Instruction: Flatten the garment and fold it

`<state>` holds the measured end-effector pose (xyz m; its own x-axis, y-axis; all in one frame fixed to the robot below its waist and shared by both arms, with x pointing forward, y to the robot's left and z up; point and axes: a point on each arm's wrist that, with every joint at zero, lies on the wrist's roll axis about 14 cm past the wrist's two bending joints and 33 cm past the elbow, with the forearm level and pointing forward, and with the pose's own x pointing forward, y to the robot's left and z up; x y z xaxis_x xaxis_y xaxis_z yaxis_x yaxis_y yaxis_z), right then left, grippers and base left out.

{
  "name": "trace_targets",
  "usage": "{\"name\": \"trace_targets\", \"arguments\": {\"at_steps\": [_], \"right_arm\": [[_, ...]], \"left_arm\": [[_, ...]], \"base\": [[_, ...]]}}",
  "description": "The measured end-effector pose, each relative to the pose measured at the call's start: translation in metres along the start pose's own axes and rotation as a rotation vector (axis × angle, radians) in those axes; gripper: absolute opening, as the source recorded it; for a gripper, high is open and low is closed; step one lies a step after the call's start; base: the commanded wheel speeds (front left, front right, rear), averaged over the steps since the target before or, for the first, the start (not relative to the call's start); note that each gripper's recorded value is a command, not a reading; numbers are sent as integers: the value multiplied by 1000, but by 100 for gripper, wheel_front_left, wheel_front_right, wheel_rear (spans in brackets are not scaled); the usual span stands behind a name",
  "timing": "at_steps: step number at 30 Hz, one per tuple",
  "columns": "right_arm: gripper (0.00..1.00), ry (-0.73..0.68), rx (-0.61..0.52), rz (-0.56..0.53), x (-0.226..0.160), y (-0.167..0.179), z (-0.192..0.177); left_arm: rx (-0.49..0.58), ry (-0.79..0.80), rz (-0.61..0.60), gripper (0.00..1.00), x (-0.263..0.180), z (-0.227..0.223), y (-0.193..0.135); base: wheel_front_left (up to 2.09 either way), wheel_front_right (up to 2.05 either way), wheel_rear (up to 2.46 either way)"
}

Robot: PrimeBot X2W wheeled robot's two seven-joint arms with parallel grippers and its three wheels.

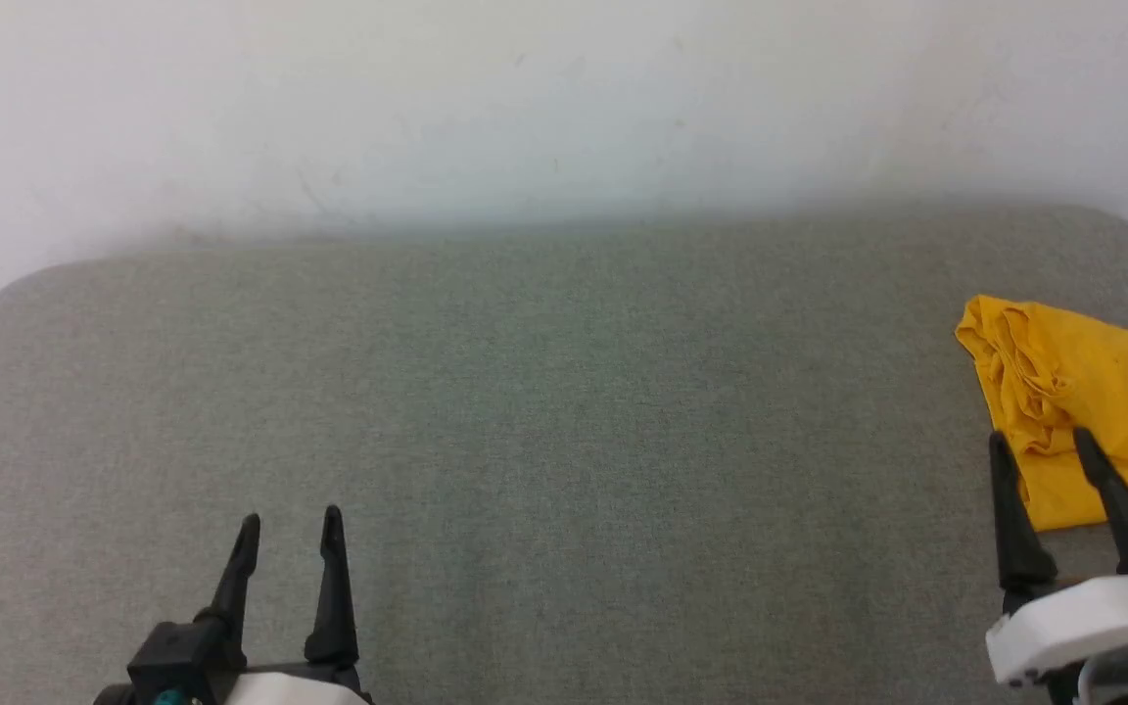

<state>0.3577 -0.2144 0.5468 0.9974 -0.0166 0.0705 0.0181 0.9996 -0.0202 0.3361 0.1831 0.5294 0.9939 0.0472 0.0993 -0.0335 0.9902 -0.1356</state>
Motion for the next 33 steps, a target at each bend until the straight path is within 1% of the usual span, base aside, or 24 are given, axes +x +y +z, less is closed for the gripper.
{"name": "trace_targets", "arguments": {"at_steps": [6, 14, 23, 28, 29, 33], "right_arm": [[100, 31, -4, 12, -16, 5, -17], [100, 62, 35, 5, -30, 4, -36], [100, 75, 54, 4, -33, 5, -42], [100, 80, 57, 4, -33, 6, -44], [0, 81, 57, 4, -33, 6, -45], [0, 83, 56, 5, -33, 6, -45]], "left_arm": [[5, 34, 4, 100, -16, -10, 3], [0, 63, -3, 100, -26, -20, 2], [-15, 73, -15, 100, -26, -25, -2], [-15, 77, -3, 100, -26, -27, 2], [-19, 80, -6, 0, -26, -28, 2], [-19, 81, -7, 0, -26, -28, 2]], "base": [[0, 0, 0], [0, 0, 0], [0, 0, 0], [0, 0, 0], [0, 0, 0], [0, 0, 0]]}}
